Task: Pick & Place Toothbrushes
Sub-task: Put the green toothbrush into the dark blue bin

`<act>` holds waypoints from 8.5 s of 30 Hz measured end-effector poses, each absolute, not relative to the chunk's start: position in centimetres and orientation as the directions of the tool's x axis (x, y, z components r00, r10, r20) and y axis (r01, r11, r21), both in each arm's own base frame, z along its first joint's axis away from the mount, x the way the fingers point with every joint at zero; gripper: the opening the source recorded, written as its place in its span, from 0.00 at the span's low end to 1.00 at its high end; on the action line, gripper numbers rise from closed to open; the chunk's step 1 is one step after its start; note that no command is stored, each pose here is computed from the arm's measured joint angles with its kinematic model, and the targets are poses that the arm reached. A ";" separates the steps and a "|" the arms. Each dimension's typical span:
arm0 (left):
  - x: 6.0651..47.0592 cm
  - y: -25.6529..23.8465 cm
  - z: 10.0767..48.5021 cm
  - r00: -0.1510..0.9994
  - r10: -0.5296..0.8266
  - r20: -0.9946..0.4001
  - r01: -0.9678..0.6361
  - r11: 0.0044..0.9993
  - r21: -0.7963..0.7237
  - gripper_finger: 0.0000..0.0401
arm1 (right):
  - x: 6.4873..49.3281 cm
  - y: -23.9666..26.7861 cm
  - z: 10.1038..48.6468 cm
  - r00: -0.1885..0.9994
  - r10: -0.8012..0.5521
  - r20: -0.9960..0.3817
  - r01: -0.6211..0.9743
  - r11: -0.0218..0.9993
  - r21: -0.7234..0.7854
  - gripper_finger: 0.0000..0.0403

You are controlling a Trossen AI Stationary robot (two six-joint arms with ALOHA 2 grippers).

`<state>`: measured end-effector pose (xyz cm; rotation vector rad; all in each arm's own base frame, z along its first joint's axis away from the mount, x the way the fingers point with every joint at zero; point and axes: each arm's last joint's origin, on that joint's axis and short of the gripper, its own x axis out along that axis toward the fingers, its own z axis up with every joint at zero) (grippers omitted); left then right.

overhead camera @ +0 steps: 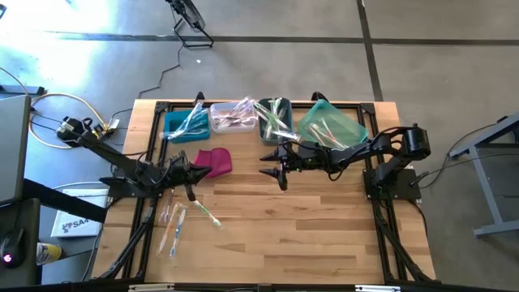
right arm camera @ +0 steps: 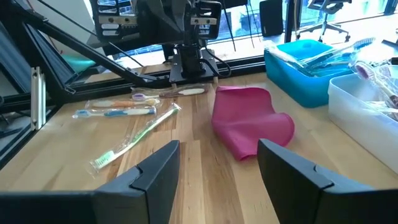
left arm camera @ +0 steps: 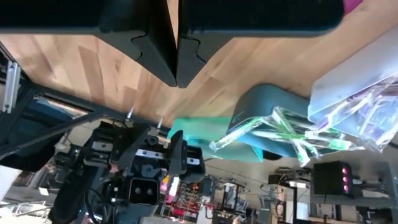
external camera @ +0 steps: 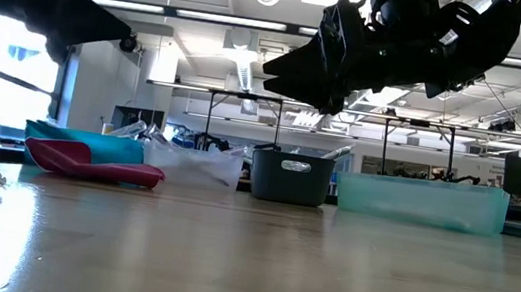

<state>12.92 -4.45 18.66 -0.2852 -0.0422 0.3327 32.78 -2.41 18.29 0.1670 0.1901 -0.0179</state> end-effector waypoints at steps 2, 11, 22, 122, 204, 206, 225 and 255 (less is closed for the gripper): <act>13.3 -4.6 18.7 0.944 0.328 -0.019 -0.321 0.908 -0.270 0.01 | 32.8 -2.4 18.3 0.982 -0.002 -0.189 0.034 0.986 0.163 0.52; 15.9 -6.2 22.5 0.932 0.270 -0.242 -0.286 0.958 -0.032 0.01 | 32.8 -2.4 18.3 0.982 -0.002 -0.191 0.034 0.986 0.163 0.52; 16.4 -7.2 24.8 0.813 0.097 -0.575 -0.084 0.995 0.049 0.01 | 32.8 -2.4 18.3 0.981 -0.002 -0.193 0.034 0.986 0.164 0.52; 20.1 -10.3 14.0 0.223 -0.032 -0.974 0.228 0.973 0.020 0.46 | 32.7 -2.4 17.8 0.971 0.006 -0.238 0.035 0.985 0.167 0.52; 20.0 -10.3 14.7 0.264 -0.072 -0.962 0.185 0.982 -0.023 0.07 | 32.7 -2.3 17.8 0.969 0.024 -0.244 0.020 0.984 0.176 0.52; 19.8 -10.2 15.2 0.286 -0.071 -0.956 0.181 0.983 -0.018 0.07 | 32.7 -2.3 17.8 0.969 0.026 -0.244 0.018 0.984 0.176 0.52; 16.5 -7.5 22.1 0.614 0.075 -0.786 0.017 0.994 0.108 0.07 | 29.5 -2.1 23.0 0.973 0.029 -0.228 0.011 0.985 0.171 0.52; 11.8 -3.4 29.9 0.821 0.540 -0.184 -0.534 0.841 0.088 0.07 | 26.2 -1.9 26.5 0.978 -0.006 -0.208 -0.003 0.999 -0.040 0.52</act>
